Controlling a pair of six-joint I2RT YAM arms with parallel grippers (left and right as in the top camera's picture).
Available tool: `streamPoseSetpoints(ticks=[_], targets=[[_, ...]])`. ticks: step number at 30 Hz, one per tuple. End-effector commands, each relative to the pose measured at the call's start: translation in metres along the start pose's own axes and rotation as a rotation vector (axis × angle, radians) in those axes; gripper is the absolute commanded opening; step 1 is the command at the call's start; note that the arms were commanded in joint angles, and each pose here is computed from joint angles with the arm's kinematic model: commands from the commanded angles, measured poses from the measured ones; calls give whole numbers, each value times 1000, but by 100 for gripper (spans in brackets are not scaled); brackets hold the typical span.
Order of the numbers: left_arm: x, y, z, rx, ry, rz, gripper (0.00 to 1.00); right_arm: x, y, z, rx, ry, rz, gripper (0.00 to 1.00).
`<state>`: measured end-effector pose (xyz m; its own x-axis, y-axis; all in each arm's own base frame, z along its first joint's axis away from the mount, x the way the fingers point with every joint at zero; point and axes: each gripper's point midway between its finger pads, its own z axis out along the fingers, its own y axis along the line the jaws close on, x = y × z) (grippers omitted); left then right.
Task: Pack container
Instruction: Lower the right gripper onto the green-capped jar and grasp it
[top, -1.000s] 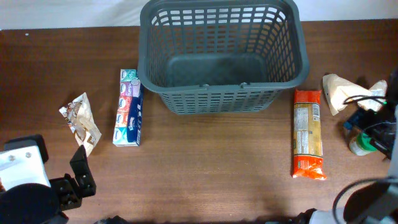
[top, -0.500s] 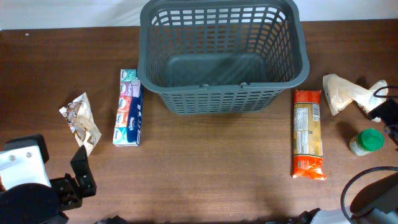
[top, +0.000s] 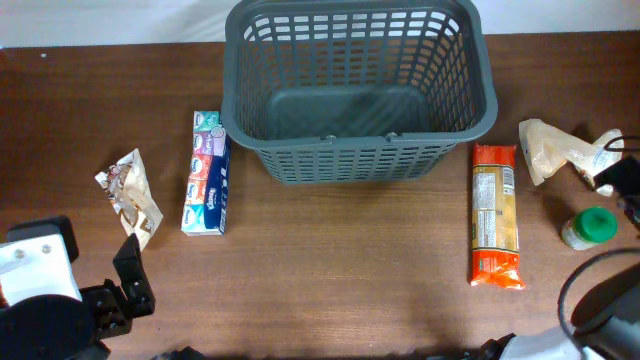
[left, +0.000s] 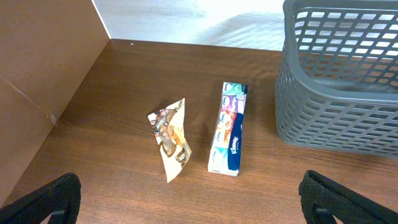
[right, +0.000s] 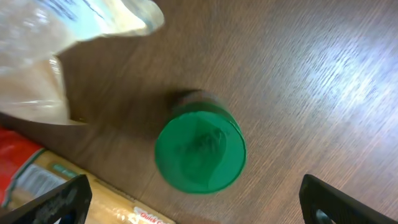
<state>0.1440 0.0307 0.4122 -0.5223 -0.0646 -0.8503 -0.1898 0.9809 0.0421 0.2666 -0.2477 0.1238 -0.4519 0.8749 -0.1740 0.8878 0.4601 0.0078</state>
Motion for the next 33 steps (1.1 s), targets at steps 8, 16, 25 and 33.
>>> streamPoseSetpoints(ticks=[8,16,25,33], targets=[[1,-1,1,2,7,11,100,-4,1,29,17,33,-46,99],[1,-1,1,2,7,11,100,8,-3,37,33,71,-19,99],[1,-1,1,2,7,11,100,24,-7,63,37,98,-23,99],[1,-1,1,2,7,11,100,24,-6,76,28,73,-21,99]])
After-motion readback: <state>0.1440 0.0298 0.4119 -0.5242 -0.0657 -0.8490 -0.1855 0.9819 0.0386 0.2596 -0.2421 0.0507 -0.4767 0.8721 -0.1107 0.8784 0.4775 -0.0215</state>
